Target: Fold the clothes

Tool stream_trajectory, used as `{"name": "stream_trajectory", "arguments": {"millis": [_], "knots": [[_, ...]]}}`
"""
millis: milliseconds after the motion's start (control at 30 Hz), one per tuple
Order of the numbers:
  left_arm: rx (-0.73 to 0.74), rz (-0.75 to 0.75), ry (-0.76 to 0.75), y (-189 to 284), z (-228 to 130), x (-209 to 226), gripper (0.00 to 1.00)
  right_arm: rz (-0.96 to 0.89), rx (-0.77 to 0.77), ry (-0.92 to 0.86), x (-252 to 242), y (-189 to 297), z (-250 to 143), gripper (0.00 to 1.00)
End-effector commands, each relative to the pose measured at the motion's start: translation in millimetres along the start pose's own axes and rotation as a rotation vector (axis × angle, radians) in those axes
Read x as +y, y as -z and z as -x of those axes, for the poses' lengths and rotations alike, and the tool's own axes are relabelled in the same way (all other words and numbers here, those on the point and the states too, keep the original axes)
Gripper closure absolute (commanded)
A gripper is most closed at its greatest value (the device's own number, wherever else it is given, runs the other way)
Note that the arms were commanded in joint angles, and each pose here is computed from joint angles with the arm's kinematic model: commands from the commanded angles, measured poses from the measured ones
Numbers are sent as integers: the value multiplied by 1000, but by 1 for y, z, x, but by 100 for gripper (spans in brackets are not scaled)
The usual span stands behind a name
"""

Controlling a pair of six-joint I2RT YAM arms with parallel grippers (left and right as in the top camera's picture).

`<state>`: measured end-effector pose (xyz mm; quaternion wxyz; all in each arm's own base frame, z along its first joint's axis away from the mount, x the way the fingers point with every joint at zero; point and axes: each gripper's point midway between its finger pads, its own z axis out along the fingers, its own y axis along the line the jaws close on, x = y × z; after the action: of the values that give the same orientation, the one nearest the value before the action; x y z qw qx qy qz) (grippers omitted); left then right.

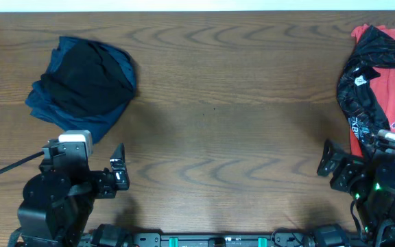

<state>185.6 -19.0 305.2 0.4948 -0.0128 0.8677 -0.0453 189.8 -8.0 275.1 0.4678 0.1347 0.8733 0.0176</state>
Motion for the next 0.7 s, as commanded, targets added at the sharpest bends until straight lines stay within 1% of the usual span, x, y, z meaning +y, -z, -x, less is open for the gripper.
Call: {"name": "stream_trajectory", "arguments": {"millis": [0,267,667], "knots": [[1,11,6,0,-1,2,2,-22,17,17,-5,1,-4,1],[1,11,6,0,-1,2,2,-45,81,34,-11,2,-20,1],[1,11,6,0,0,2,2,-49,74,28,-13,4,-20,1]]}}
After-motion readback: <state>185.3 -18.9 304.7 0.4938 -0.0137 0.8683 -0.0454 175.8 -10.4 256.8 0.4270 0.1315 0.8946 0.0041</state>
